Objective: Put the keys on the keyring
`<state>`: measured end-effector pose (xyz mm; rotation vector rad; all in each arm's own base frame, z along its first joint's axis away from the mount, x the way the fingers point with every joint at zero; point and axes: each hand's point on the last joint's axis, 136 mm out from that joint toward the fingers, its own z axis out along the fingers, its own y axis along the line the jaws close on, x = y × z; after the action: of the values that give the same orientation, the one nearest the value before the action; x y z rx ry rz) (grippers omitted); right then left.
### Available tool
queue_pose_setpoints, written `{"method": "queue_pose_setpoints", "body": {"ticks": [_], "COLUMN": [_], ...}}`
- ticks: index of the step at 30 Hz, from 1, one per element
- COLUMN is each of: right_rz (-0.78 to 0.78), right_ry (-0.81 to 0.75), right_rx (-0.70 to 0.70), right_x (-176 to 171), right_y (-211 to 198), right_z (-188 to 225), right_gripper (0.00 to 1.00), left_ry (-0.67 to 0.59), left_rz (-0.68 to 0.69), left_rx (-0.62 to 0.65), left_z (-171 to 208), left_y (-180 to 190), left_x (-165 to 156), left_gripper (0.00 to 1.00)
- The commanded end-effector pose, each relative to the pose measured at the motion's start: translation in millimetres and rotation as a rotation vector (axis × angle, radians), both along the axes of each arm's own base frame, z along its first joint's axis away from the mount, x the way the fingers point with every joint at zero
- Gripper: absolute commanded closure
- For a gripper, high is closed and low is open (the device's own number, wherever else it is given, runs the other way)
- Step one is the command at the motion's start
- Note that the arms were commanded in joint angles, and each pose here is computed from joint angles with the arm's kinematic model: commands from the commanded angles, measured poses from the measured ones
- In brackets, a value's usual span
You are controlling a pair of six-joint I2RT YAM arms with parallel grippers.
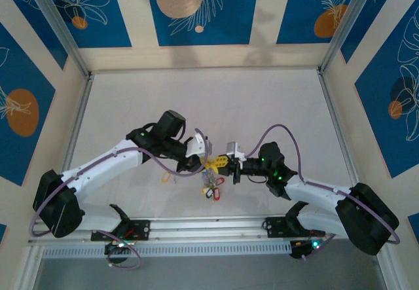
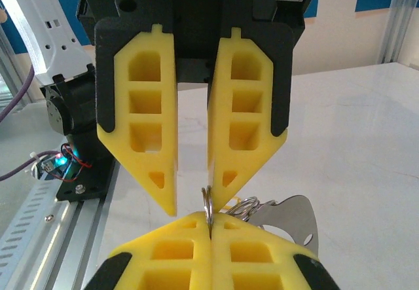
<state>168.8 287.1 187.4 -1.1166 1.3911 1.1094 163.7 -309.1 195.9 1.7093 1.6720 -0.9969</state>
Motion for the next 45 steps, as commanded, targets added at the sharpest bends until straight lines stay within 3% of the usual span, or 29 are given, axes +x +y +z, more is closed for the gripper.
{"method": "queue_pose_setpoints", "body": {"ticks": [1, 4, 6, 10, 13, 16, 24, 29, 37, 45], "right_rz": [-0.029, -0.022, -0.025, -0.044, -0.05, -0.046, -0.024, -0.02, -0.016, -0.053], "right_ry": [-0.11, -0.11, -0.112, -0.114, -0.113, -0.109, -0.111, -0.113, -0.103, -0.099], "right_rx": [0.07, 0.072, 0.074, 0.074, 0.071, 0.071, 0.072, 0.075, 0.062, -0.042], "right_x": [8, 6, 7, 9, 8, 8, 5, 4, 4, 6], "right_y": [2, 2, 2, 0, -1, -1, 3, 4, 5, -1], "right_z": [31, 31, 32, 32, 31, 30, 31, 32, 27, 12], "right_gripper": [1.0, 1.0, 1.0, 1.0, 1.0, 1.0, 1.0, 1.0, 1.0, 1.0], "left_ry": [0.033, 0.047, 0.044, 0.029, 0.031, 0.035, 0.037, 0.032, 0.021, -0.076], "left_rz": [-0.017, -0.019, -0.011, 0.0, -0.004, -0.005, -0.011, -0.016, -0.023, 0.078], "left_rx": [0.028, 0.031, 0.041, 0.063, 0.056, 0.048, -0.031, -0.035, -0.073, 0.086], "left_z": [-5, -7, -8, -11, -8, -7, 8, 7, 16, -1], "left_y": [6, 5, 6, 9, 10, 9, 0, -1, -5, 13], "left_x": [-9, -10, -8, -7, -9, -11, -10, -8, -8, 11], "left_gripper": [0.83, 0.93, 0.93, 0.86, 0.71, 0.71, 0.75, 0.89, 1.0, 1.0]}}
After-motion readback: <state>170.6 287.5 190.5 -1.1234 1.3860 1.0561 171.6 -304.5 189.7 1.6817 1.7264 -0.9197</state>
